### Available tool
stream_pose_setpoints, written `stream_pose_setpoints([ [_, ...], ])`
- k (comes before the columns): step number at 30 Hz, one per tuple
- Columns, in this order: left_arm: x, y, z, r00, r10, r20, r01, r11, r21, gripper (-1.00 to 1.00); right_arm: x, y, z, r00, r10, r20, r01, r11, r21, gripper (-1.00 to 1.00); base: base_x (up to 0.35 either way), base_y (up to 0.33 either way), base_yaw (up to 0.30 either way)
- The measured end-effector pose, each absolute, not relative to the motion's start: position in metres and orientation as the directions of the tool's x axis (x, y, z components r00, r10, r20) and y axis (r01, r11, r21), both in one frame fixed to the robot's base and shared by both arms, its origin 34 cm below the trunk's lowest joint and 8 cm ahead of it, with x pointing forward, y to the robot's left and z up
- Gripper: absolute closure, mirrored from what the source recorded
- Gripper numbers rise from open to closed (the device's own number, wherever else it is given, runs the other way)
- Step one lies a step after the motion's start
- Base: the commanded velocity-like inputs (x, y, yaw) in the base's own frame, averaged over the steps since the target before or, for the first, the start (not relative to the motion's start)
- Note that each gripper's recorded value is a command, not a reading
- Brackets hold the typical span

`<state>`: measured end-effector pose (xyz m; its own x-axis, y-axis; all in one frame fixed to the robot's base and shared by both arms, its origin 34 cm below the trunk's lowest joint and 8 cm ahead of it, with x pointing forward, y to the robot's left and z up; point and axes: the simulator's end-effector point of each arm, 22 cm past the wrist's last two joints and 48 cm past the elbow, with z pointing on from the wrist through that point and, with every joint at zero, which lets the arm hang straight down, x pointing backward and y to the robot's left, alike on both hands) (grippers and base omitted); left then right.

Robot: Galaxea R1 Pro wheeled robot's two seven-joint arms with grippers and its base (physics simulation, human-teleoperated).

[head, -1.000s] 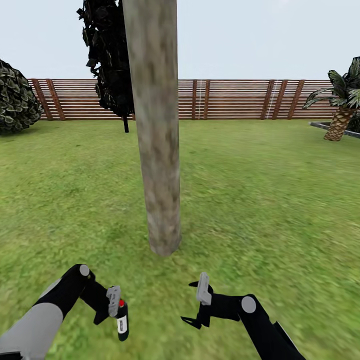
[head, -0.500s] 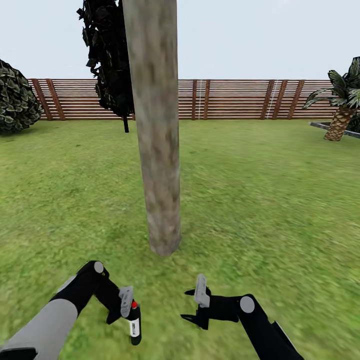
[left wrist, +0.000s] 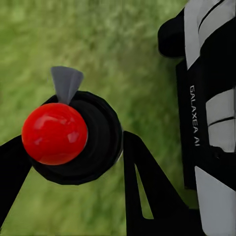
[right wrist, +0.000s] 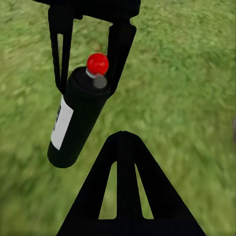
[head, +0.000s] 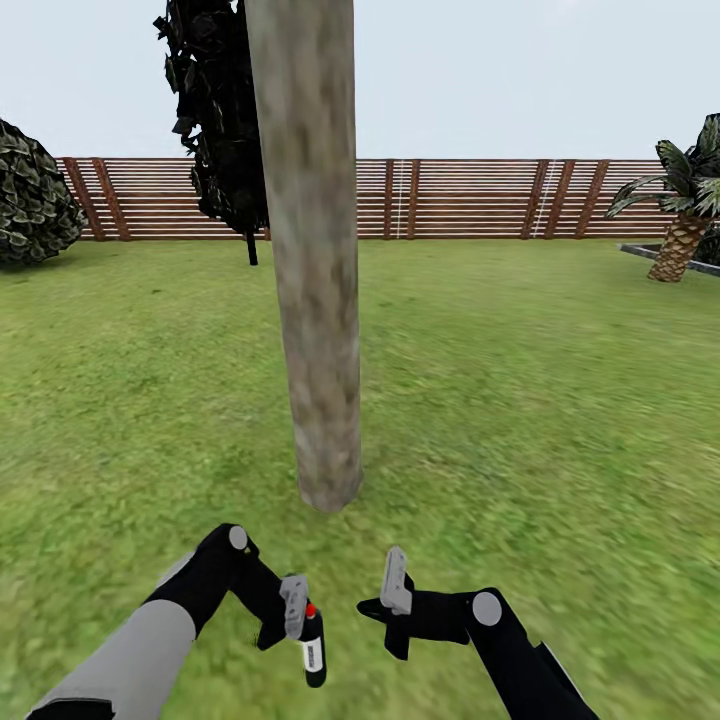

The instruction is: In the garden, pick up the pesticide atomizer on the floor and spray pesticide onto both trees until each tree trunk is fully covered.

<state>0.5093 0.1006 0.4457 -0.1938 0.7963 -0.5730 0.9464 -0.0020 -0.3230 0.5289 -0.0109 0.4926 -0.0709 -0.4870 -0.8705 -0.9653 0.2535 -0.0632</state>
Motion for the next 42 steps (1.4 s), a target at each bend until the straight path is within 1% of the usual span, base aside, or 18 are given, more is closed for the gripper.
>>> stream_pose_setpoints([
  [2,0.507,0.092,0.447,-0.180,0.798,-0.576,0.947,-0.019,-0.322,1.00,0.529,-0.010,0.493,-0.071,-0.486,-0.871,-0.965,0.253,-0.063,1.00,0.000,0.000,0.000],
  [3,0.503,0.086,0.445,-0.143,0.815,-0.561,0.947,-0.053,-0.317,1.00,0.529,-0.010,0.493,-0.071,-0.486,-0.871,-0.965,0.253,-0.063,1.00,0.000,0.000,0.000],
  [4,0.503,0.083,0.446,-0.136,0.817,-0.560,0.947,-0.059,-0.316,1.00,0.529,-0.010,0.493,-0.071,-0.486,-0.871,-0.965,0.253,-0.063,1.00,0.000,0.000,0.000],
  [15,0.503,0.060,0.454,-0.106,0.805,-0.584,0.949,-0.094,-0.302,1.00,0.529,-0.010,0.493,-0.071,-0.486,-0.871,-0.965,0.253,-0.062,1.00,0.000,0.000,0.000],
  [19,0.512,0.049,0.462,-0.084,0.794,-0.603,0.960,-0.098,-0.263,1.00,0.529,-0.010,0.493,-0.071,-0.486,-0.871,-0.965,0.253,-0.063,1.00,0.000,0.000,0.000],
  [42,0.509,0.032,0.467,-0.077,0.779,-0.623,0.959,-0.114,-0.260,1.00,0.529,-0.010,0.493,-0.070,-0.486,-0.871,-0.965,0.253,-0.063,1.00,0.000,0.000,0.000],
])
